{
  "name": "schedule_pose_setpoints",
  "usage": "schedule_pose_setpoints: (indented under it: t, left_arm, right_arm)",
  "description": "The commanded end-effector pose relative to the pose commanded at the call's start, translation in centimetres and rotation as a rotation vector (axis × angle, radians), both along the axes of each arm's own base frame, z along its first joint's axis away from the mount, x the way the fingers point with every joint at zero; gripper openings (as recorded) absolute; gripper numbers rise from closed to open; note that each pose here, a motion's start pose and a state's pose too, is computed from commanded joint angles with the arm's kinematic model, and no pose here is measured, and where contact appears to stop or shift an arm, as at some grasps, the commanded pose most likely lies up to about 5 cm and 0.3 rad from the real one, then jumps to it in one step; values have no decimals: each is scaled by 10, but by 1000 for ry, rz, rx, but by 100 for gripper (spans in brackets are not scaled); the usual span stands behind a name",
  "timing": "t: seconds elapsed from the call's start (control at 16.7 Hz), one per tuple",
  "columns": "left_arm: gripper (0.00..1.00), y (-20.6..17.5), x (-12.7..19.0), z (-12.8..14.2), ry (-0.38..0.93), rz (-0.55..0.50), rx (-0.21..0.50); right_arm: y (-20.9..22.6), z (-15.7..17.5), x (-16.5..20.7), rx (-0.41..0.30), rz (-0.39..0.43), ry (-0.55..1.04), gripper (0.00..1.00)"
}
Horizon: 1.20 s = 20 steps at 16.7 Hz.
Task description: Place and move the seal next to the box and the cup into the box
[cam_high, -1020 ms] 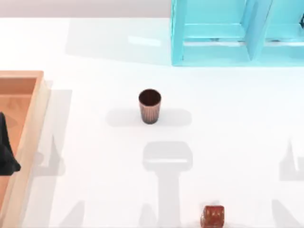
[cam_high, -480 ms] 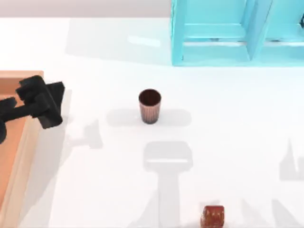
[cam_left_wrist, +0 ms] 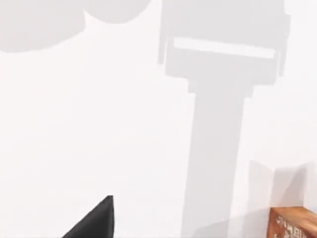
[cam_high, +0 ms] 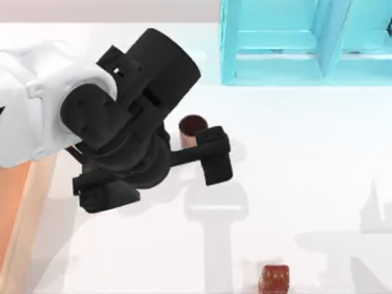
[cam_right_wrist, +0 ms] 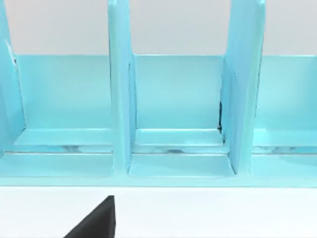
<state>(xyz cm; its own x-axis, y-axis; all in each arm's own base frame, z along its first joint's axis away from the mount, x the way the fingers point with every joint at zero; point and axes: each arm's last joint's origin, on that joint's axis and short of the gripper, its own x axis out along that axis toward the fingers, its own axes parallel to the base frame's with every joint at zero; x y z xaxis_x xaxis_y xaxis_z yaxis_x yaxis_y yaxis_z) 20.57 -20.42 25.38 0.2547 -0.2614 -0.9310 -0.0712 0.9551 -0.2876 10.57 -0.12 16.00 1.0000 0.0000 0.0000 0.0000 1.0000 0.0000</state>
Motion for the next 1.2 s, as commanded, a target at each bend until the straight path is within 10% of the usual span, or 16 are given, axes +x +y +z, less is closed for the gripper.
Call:
schedule_pose_setpoints:
  t: [0.42,1.2]
  left_arm:
    - [100,-131,-22,-45,232,-95,257]
    - [100,-168,-39,-65,244,-128,287]
  right_arm:
    - [0,0,0,0,0,0,100]
    - [0,0,0,0,0,0,100]
